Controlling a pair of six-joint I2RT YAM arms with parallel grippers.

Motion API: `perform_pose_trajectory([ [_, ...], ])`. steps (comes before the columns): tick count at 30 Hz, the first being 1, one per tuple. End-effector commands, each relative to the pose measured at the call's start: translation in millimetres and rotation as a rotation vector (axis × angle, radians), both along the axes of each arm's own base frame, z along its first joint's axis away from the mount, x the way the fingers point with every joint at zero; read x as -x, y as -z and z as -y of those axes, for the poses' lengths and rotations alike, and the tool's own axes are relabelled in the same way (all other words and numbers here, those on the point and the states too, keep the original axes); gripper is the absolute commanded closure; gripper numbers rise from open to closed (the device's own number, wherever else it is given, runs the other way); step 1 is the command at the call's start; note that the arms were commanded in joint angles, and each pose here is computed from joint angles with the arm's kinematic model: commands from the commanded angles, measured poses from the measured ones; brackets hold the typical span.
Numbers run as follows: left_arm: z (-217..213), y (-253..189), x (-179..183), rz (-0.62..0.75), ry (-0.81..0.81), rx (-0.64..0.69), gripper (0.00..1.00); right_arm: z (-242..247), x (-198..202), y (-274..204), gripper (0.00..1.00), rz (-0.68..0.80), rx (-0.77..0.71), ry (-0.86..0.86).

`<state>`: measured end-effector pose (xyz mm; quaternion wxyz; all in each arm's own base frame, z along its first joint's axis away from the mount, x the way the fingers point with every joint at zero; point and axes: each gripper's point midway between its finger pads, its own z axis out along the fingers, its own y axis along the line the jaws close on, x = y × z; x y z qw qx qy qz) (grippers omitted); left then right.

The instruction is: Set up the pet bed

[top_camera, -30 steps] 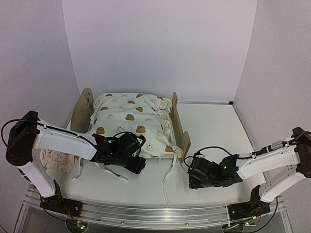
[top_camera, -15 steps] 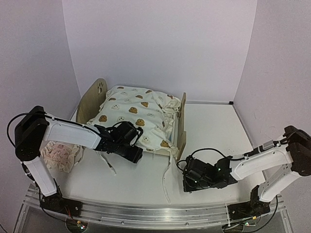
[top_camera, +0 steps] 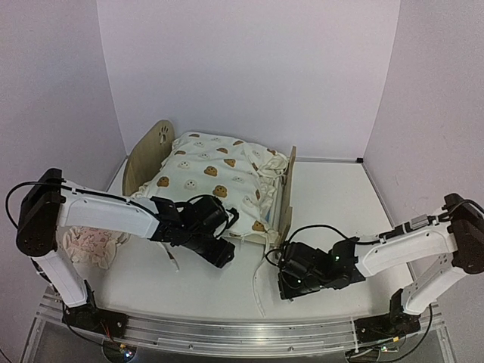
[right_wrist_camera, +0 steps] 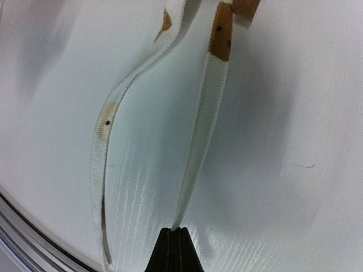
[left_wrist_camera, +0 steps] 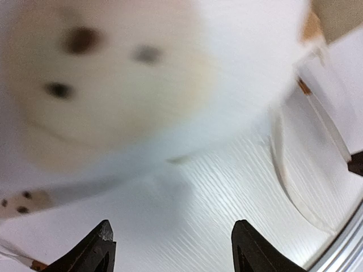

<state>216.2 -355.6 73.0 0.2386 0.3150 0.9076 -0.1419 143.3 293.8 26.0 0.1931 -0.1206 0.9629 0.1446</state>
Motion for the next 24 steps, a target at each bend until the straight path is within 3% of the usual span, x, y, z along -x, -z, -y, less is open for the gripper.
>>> perform_pose_trajectory([
  [1,16,-21,36,-0.042,0.068,0.036,0.35,-10,7,-18,1.00,-0.021,-0.024,-0.050],
  [7,19,-1,56,-0.110,0.099,0.060,0.50,-32,9,-23,1.00,-0.050,-0.049,-0.088],
  [13,40,17,74,-0.179,0.149,0.106,0.57,-28,2,-26,1.00,-0.018,-0.038,-0.070],
  [21,80,33,96,-0.218,0.229,0.125,0.58,-9,3,-27,1.00,-0.007,-0.033,-0.041],
  [24,86,38,96,-0.207,0.216,0.099,0.52,2,2,-30,1.00,0.012,-0.026,-0.026],
])
